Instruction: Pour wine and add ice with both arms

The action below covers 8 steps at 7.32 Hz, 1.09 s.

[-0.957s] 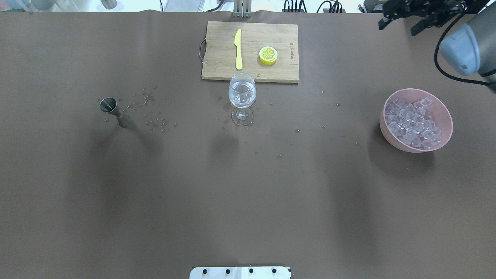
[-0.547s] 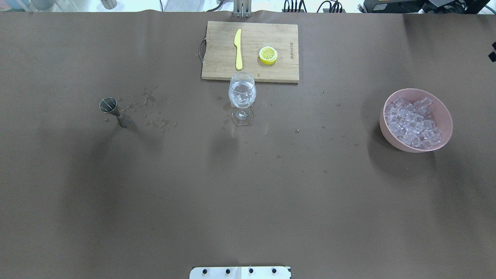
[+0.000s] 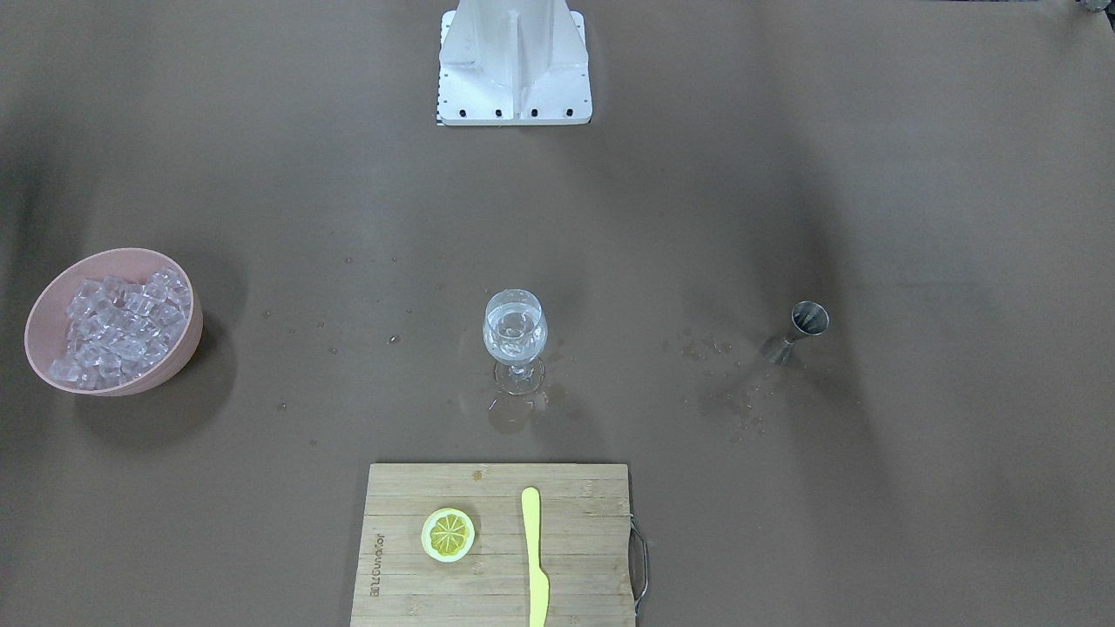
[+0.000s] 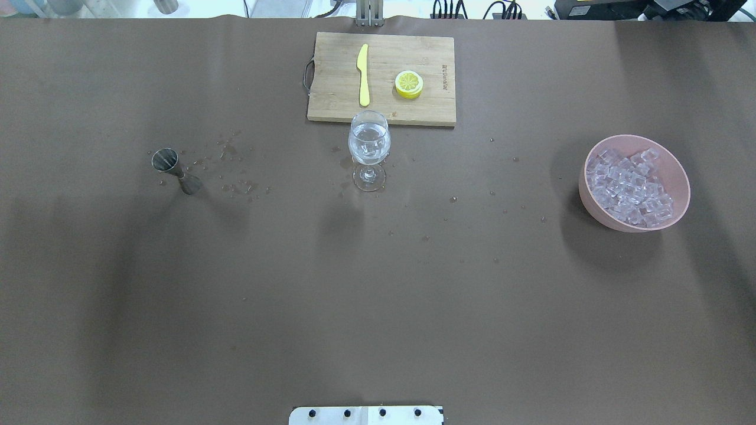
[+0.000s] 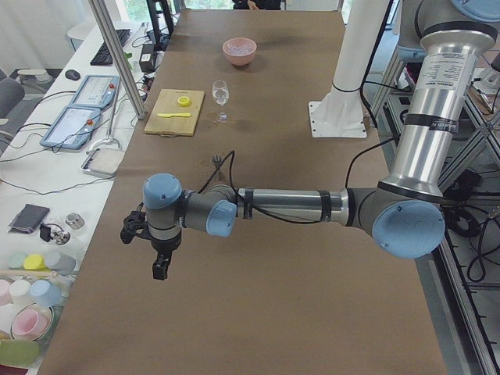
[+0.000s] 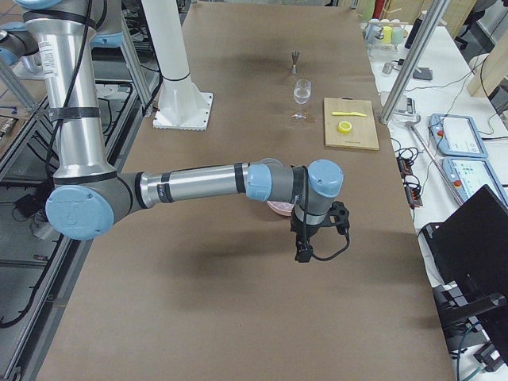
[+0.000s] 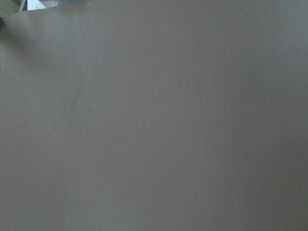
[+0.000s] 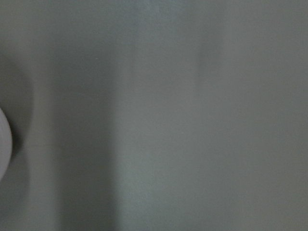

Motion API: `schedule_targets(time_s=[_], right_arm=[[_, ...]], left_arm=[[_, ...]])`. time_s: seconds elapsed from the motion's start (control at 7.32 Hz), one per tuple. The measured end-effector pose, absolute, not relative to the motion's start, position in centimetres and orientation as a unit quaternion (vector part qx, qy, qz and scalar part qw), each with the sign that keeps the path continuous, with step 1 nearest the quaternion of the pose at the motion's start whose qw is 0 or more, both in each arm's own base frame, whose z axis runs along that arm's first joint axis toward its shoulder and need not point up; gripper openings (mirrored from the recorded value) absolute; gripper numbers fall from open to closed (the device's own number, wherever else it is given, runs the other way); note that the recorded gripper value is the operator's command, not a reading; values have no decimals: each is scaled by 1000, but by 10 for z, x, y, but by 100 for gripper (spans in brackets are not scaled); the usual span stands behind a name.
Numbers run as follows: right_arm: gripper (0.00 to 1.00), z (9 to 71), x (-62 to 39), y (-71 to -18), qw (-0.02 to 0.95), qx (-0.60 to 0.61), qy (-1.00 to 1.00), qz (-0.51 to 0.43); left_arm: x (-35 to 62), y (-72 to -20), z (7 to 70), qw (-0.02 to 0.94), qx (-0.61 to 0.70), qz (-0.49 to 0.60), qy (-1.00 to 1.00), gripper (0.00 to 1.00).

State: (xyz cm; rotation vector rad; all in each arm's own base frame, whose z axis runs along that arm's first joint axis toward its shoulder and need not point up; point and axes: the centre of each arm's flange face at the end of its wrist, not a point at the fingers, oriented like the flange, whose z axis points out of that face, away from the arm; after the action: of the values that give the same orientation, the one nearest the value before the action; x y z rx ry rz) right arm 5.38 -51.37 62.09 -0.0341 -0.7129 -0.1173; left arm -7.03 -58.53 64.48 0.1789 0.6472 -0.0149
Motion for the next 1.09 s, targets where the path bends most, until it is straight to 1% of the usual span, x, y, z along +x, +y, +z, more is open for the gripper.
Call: schedule_targets(time_s=[0.27, 0.55, 0.82, 1.09], right_arm=[[100, 658, 71, -489, 937, -9, -348, -40], [100, 678, 86, -475, 937, -14, -348, -10], [100, 648, 90, -497, 937, -4, -347, 39], [100, 626, 86, -513, 935, 3, -351, 55]], left_arm=[[-76, -579, 649, 943, 67, -22, 324, 98], [-73, -591, 629, 938, 45, -28, 344, 98], [-72, -596, 619, 936, 42, -29, 349, 98], [-72, -597, 615, 936, 45, -28, 349, 98]])
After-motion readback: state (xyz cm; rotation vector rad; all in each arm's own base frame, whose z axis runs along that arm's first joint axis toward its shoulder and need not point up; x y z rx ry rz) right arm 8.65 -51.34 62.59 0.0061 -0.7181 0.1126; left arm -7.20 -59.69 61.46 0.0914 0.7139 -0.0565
